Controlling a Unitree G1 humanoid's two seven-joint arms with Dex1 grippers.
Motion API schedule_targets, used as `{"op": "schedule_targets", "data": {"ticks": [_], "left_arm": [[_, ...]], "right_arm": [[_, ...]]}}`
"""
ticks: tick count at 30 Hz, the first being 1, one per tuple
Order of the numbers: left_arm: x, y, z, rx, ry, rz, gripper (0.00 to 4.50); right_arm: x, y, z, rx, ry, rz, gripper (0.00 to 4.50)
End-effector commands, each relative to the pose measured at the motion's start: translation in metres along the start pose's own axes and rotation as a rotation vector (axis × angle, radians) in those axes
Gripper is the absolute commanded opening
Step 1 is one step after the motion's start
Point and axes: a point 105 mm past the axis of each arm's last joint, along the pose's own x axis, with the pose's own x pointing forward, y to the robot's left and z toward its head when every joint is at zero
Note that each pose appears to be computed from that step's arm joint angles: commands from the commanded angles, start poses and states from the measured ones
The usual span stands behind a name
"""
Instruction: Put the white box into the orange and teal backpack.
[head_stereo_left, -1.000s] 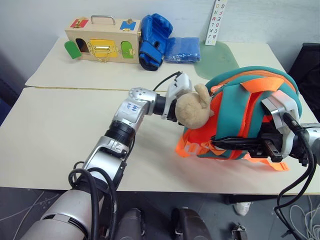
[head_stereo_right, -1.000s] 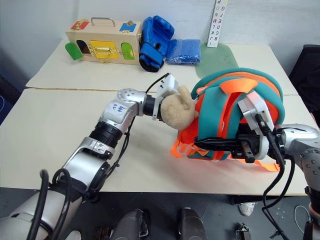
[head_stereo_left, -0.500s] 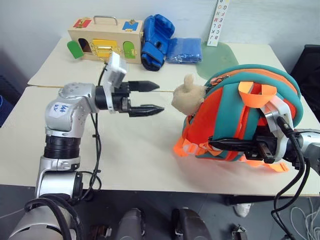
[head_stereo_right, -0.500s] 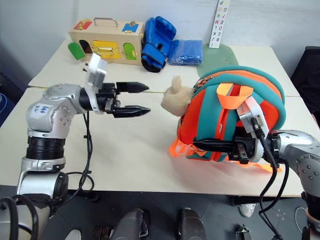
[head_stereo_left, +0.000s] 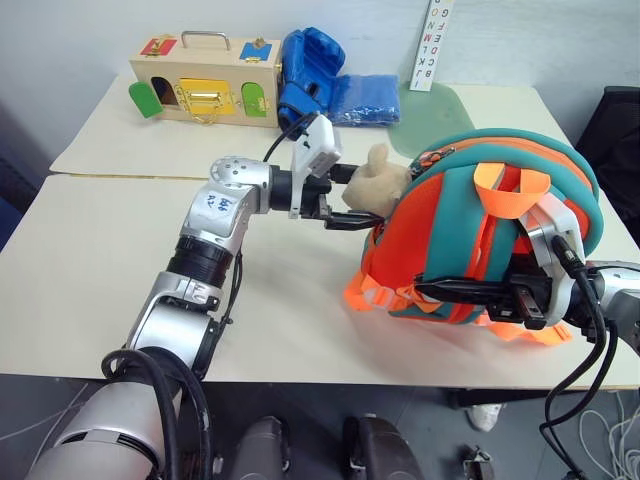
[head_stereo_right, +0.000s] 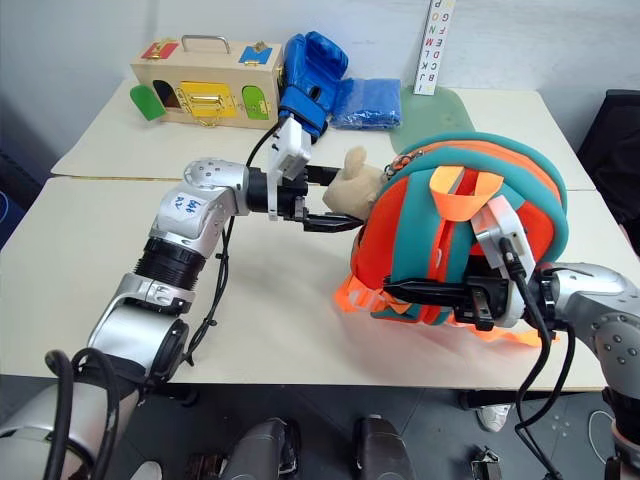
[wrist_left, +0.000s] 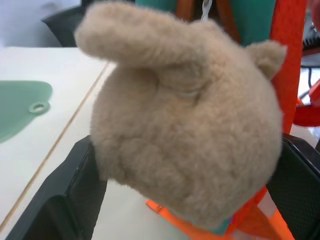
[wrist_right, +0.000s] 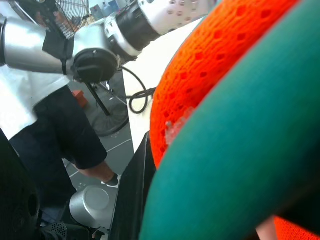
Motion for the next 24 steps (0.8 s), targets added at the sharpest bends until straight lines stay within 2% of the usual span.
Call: {"op": "schedule_targets", "data": {"ticks": [1,5,10,15,17,20,24], "left_arm": [[-0.002,0.011,0.014,0.067,-0.002,0.028,4.29],[-0.011,0.017,0.015,0.086,-0.001,0.042,3.30],[-0.047,0.028,0.019,0.086,0.017,0.087,1.81],[-0.079,0.043,0.019,0.092,0.058,0.188,0.74],[-0.091,0.048,0.016,0.093,0.085,0.228,0.50],[-0.102,0.048,0.009,0.071,0.110,0.241,0.50],[-0.102,0.034,-0.032,0.077,0.222,0.186,0.50]], "right_arm": [[0.000,0.009,0.007,-0.042,-0.033,0.002,0.00],[-0.002,0.010,0.003,-0.033,-0.042,-0.030,0.00],[-0.014,0.009,-0.011,0.007,-0.057,-0.112,0.00],[-0.022,0.004,-0.023,0.038,-0.066,-0.173,0.00],[-0.026,0.001,-0.028,0.053,-0.070,-0.194,0.00],[-0.029,-0.003,-0.034,0.063,-0.066,-0.214,0.00],[-0.033,-0.007,-0.035,0.063,-0.075,-0.236,0.00]]}}
